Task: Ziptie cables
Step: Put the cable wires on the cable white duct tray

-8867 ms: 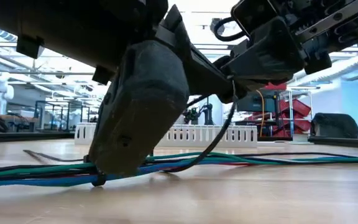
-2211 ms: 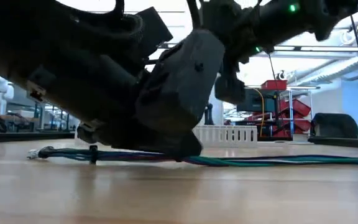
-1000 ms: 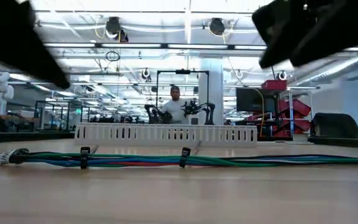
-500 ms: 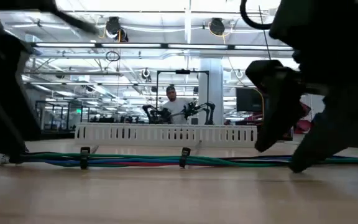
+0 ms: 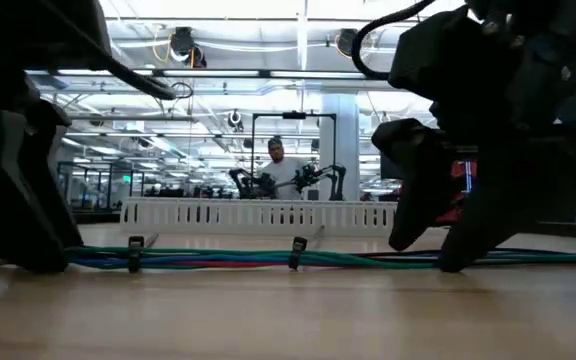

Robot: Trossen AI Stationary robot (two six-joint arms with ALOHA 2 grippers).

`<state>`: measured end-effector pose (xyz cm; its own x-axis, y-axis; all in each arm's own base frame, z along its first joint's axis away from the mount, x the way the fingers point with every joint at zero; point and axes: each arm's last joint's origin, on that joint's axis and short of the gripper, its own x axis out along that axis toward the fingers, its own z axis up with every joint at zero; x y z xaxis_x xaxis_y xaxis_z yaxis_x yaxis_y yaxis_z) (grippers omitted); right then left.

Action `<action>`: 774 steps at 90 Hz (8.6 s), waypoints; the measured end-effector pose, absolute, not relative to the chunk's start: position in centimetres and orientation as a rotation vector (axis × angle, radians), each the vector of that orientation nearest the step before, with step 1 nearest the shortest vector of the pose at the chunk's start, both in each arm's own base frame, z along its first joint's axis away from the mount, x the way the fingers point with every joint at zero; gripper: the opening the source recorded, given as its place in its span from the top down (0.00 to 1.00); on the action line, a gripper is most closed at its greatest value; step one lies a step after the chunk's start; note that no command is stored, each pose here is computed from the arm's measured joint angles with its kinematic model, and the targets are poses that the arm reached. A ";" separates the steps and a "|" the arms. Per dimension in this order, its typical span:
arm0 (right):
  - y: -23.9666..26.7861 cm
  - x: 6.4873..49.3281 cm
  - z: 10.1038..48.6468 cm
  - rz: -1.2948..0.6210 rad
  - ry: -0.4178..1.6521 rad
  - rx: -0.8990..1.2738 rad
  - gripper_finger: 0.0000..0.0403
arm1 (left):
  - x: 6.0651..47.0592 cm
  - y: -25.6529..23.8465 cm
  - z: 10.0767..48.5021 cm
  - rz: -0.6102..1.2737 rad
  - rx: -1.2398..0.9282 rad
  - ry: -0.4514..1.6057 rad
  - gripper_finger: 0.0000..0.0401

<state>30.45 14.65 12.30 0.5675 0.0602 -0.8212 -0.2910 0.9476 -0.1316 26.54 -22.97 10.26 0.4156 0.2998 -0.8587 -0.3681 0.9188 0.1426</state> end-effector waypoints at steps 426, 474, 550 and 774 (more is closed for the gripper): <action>-6.8 35.8 19.8 -0.162 1.191 -0.149 1.00 | 26.6 5.8 19.8 0.662 0.189 1.536 1.00; -4.3 36.1 19.8 -0.127 1.185 -0.134 1.00 | 26.6 3.3 18.5 0.597 0.183 1.511 1.00; -3.2 37.2 16.2 -0.092 1.264 -0.143 1.00 | 25.9 2.8 18.1 0.622 0.172 1.547 1.00; -2.8 34.1 22.7 -0.007 1.194 -0.179 0.63 | 30.8 -3.3 22.2 0.429 0.017 1.136 0.70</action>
